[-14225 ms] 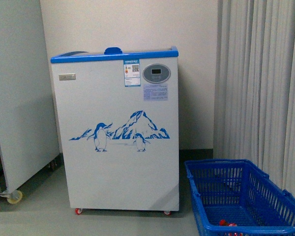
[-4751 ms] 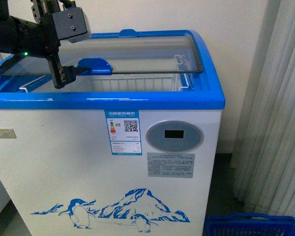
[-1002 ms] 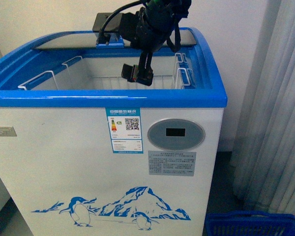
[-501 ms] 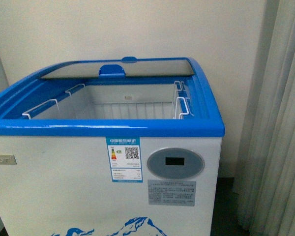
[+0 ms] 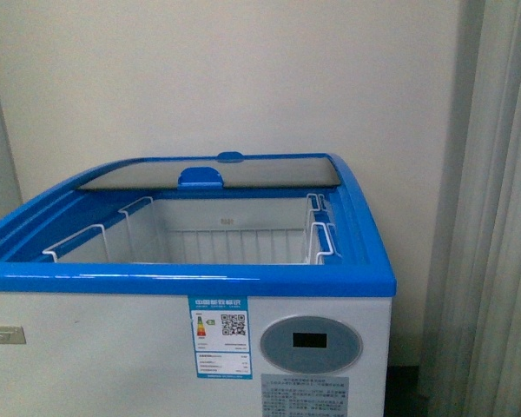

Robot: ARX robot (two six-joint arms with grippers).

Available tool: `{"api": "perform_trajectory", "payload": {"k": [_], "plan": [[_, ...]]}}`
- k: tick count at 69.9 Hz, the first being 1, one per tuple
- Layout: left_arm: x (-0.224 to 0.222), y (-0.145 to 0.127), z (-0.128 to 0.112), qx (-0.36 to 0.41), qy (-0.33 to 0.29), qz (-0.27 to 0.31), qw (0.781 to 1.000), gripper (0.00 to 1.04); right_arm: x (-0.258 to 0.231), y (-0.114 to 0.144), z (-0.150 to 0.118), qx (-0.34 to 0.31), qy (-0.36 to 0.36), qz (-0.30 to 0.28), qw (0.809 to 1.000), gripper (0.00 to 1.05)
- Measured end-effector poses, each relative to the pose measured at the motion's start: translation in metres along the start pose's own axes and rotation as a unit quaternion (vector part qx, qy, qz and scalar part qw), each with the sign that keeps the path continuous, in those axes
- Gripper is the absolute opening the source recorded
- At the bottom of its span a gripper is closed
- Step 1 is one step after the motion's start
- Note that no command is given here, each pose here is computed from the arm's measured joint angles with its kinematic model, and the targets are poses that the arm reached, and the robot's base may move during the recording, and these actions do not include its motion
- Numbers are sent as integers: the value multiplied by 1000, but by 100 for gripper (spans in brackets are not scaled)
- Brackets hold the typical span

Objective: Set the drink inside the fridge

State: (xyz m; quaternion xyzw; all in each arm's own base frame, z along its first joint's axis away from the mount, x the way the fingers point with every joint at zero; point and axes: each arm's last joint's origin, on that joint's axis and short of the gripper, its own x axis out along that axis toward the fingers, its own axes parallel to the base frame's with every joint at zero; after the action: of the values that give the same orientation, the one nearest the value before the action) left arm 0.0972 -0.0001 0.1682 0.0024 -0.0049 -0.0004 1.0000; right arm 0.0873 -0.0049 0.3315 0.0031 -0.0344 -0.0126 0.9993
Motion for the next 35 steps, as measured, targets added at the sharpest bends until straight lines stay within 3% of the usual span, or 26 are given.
{"api": "perform_trajectory", "payload": {"k": [10, 21, 35], "plan": [[0, 0, 0, 0, 0, 0, 1000, 3, 9, 5, -58, 0, 43, 15, 999, 32], [0, 0, 0, 0, 0, 0, 1000, 3, 5, 4, -85, 0, 38, 13, 999, 4], [0, 0, 0, 0, 0, 0, 1000, 3, 3, 4, -121, -1, 40, 13, 999, 3]]}}
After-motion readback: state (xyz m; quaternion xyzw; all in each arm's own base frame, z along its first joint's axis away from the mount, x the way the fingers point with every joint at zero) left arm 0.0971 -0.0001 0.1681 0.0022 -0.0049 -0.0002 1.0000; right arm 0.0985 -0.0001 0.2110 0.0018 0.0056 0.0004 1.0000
